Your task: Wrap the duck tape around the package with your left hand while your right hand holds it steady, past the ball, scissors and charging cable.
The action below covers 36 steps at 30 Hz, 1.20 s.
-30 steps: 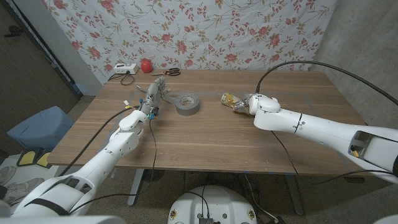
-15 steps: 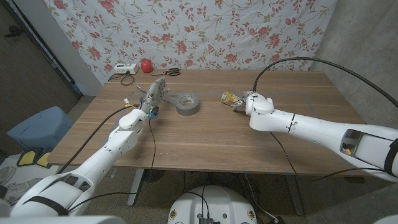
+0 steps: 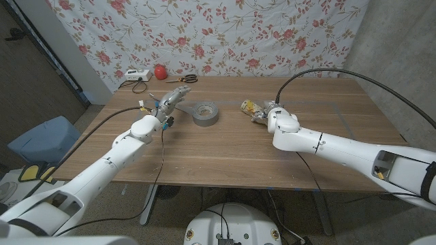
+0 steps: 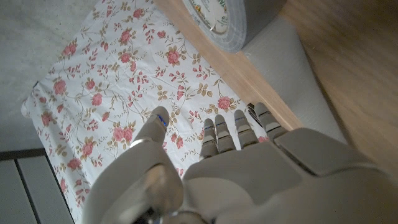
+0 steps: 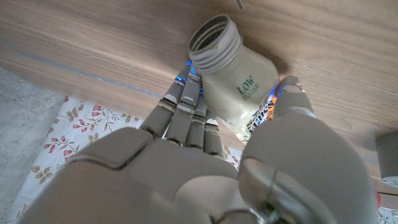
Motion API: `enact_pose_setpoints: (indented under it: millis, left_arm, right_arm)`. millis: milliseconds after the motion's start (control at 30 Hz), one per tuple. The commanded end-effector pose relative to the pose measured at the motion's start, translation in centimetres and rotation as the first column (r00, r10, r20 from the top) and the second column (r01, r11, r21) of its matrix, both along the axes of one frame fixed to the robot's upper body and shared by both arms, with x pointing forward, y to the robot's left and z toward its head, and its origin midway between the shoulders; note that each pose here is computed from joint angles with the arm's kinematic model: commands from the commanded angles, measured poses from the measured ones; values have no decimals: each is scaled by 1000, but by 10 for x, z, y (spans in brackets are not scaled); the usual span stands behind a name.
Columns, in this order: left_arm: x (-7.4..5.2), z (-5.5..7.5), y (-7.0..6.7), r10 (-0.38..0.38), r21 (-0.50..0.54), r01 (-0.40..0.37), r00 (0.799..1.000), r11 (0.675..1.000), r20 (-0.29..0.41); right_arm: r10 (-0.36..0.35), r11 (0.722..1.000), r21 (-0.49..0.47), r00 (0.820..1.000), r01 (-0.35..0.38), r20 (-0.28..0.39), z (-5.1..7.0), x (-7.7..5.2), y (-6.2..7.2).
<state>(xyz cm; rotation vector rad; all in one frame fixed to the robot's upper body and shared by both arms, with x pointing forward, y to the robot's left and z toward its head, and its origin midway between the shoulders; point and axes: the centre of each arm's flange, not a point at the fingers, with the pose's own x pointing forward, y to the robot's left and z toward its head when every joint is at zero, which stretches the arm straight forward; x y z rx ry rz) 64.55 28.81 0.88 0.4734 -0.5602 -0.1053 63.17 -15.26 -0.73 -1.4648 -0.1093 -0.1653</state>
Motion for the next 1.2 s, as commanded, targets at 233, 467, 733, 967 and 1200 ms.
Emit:
enact_pose_setpoints:
  millis: [233, 467, 733, 967, 1200]
  left_arm:
    - [-32, 24, -19, 241, 433, -278, 960, 858, 140]
    - [-36, 31, -34, 294, 570, -345, 938, 745, 184]
    - [-43, 39, -52, 335, 685, -404, 911, 607, 241]
    - [-41, 43, -61, 351, 759, -400, 905, 514, 240]
    - [-39, 46, -70, 369, 814, -407, 893, 414, 258]
  right_arm:
    - [12, 999, 49, 981, -22, 195, -7, -25, -3]
    - [14, 997, 75, 968, -34, 251, -8, -30, -6]
    - [26, 995, 85, 960, -52, 279, -7, -33, -6]
    - [34, 994, 92, 957, -63, 287, -7, -33, -6]
    - [43, 992, 103, 954, -76, 296, -7, -32, -6]
